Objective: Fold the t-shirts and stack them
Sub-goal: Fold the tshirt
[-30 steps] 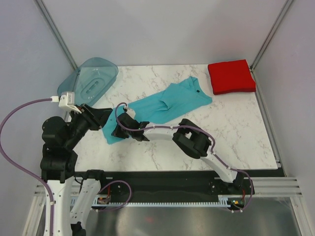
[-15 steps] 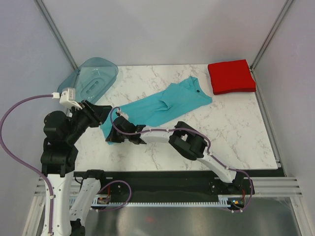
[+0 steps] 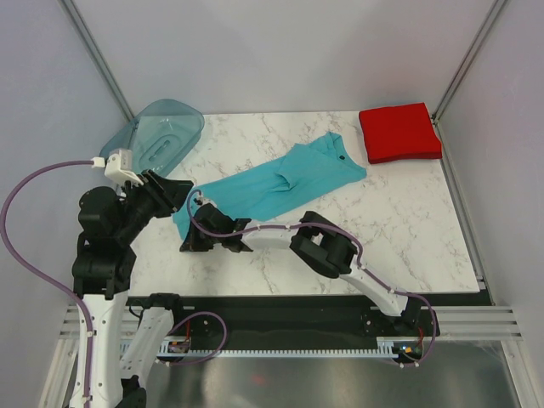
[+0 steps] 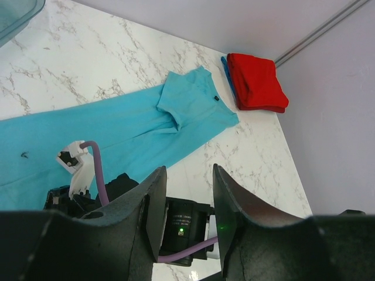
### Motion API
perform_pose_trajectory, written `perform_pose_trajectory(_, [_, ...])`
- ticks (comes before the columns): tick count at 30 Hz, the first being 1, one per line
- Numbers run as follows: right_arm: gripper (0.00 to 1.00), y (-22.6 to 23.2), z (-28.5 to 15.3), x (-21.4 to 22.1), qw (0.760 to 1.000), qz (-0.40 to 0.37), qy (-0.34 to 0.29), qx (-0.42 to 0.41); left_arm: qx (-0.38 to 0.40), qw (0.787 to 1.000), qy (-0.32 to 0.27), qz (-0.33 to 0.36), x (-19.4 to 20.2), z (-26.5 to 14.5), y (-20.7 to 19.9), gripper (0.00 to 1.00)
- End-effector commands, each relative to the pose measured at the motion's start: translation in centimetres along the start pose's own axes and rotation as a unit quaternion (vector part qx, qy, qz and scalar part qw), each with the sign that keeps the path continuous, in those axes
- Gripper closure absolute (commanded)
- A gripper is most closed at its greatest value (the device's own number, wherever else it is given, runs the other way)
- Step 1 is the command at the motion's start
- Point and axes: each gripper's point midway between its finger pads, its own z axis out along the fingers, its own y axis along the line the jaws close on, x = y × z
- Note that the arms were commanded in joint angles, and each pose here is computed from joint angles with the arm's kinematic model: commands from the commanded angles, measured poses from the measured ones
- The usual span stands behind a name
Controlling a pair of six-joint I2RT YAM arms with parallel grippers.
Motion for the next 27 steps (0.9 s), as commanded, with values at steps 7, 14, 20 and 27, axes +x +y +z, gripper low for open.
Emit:
perform_pose_trajectory(7, [0.98, 3.6, -3.1, -5.4, 0.997, -0.018, -0.065, -0.028, 0.001, 1.0, -0.015, 0.023, -1.2, -0.4, -0.4, 0.55])
perform_pose_trajectory(14, [1.0, 1.8, -2.8, -6.4, 0.997, -0.006, -0.071, -0.011, -0.003, 1.0, -0.006, 0.021, -0.9, 0.0, -0.1, 0.55])
perform_pose_trajectory(20, [1.0, -1.2, -1.6, -5.0, 0.998, -0.004, -0.054, 0.027, -0.008, 1.0, -0.006, 0.023, -0.9, 0.2, 0.2, 0.54])
perform_pose_trajectory(27, [1.0, -2.8, -1.5, -1.6, 0.999, -0.007, -0.007, 0.041, -0.017, 0.999, -0.005, 0.028, -1.0, 0.6, 0.6, 0.54])
